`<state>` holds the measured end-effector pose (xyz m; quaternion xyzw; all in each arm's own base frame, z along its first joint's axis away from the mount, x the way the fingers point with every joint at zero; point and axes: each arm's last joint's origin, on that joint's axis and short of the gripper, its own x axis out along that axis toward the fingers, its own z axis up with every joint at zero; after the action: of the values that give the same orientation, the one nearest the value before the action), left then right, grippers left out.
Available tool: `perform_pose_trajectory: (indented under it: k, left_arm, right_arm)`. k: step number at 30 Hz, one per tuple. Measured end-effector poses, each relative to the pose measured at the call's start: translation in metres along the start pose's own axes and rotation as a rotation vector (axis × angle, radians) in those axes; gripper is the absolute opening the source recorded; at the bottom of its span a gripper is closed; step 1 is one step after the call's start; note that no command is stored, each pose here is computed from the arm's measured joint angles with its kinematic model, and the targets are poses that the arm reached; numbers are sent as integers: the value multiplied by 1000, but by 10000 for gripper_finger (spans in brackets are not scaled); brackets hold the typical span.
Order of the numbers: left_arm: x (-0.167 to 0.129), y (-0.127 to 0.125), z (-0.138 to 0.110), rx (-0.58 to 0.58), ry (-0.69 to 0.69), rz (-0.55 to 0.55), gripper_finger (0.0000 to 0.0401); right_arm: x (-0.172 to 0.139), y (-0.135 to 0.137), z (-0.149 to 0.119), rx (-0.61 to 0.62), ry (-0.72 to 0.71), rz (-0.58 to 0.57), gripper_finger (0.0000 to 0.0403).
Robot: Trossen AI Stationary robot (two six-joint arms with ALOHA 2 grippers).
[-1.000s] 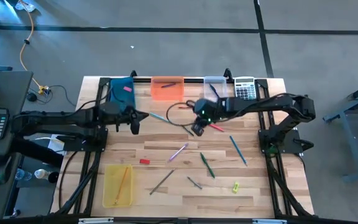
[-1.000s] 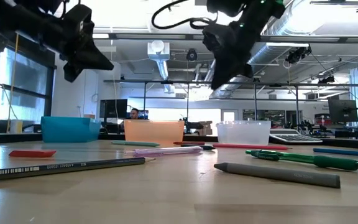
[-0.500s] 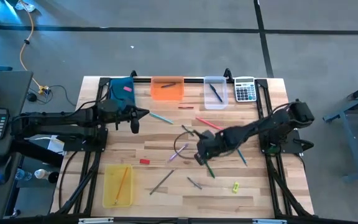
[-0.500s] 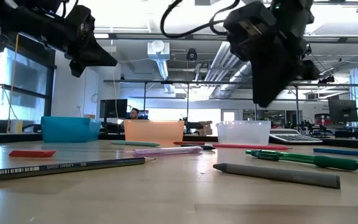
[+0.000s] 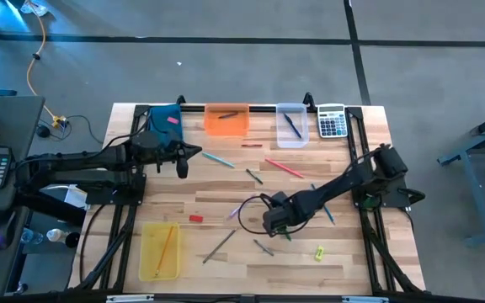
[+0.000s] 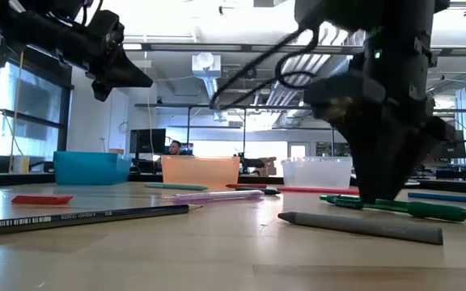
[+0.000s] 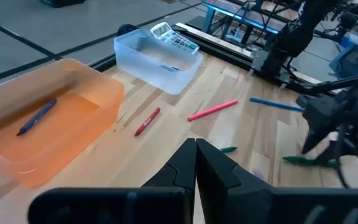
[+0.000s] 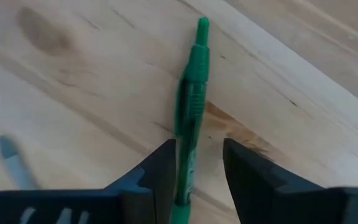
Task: Sort crayons/erasers/pens/pencils in bins
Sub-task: Put the green pen into the transparent bin
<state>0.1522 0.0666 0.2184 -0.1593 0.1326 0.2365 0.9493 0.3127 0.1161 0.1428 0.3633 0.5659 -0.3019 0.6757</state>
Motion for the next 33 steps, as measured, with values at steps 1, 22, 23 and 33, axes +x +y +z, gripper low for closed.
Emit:
perform_pose_trajectory:
  k: [1,22,23,33]
  left_arm:
    - [0,0,0,0,4,-4,0]
    - [0,0,-1,-11,8,3,0]
    - [0,0,-1,-16,8,4,0]
    - [0,0,-1,-34,5,7,0]
  right_arm:
    - [2,0,0,7,2,-7,126]
    - [-4,-11,25,-93,68,-7,7]
    - [-9,-14,30,-93,56,0,8]
    - [-90,-50,90,-63,-160,201,10]
